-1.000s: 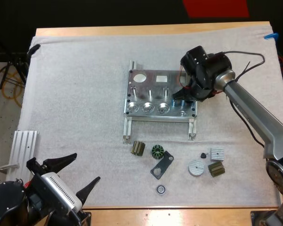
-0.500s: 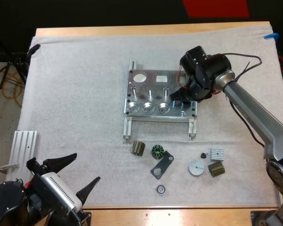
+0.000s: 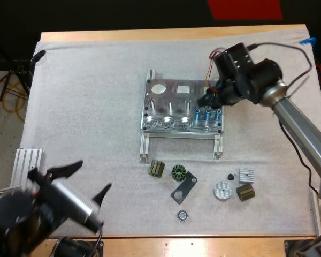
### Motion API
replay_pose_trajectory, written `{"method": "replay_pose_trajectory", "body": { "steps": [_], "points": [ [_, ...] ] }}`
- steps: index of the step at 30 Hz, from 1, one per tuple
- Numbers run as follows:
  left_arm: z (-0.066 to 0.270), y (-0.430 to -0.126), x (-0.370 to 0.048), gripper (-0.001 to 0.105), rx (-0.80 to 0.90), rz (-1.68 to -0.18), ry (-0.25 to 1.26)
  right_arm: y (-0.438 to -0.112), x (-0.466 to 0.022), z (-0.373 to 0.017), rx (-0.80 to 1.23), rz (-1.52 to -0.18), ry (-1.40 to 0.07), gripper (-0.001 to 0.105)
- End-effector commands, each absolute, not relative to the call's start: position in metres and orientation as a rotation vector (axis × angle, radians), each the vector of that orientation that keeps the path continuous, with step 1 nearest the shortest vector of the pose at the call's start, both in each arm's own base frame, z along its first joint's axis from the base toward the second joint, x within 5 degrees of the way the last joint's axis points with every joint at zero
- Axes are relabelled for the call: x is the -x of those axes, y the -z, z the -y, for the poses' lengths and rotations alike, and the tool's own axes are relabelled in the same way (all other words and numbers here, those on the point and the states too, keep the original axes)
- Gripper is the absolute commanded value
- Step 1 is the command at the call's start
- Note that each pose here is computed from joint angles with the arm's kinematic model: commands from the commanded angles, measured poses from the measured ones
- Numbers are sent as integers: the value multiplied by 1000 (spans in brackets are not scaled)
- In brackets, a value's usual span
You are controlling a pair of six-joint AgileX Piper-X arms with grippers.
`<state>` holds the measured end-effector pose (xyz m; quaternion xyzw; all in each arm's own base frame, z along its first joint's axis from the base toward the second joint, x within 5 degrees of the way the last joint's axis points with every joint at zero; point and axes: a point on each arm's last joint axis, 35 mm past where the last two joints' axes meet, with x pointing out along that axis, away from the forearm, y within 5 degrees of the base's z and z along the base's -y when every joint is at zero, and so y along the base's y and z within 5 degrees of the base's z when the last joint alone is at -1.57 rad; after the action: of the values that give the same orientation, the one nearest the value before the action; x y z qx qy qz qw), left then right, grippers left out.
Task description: Load cells from left to right
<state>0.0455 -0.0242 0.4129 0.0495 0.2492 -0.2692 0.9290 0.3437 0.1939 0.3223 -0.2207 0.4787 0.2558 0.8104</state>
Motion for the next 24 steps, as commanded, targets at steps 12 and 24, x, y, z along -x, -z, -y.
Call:
{"method": "replay_pose_trajectory", "body": {
  "steps": [12, 24],
  "points": [
    [39, -418, -122, 69, -132, -469, 405, -381, -350, -140, 432, -774, -430, 47],
    [18, -433, -124, 69, -83, -392, 265, -435, -328, -45, 345, -669, -195, 47]
  ]
}}
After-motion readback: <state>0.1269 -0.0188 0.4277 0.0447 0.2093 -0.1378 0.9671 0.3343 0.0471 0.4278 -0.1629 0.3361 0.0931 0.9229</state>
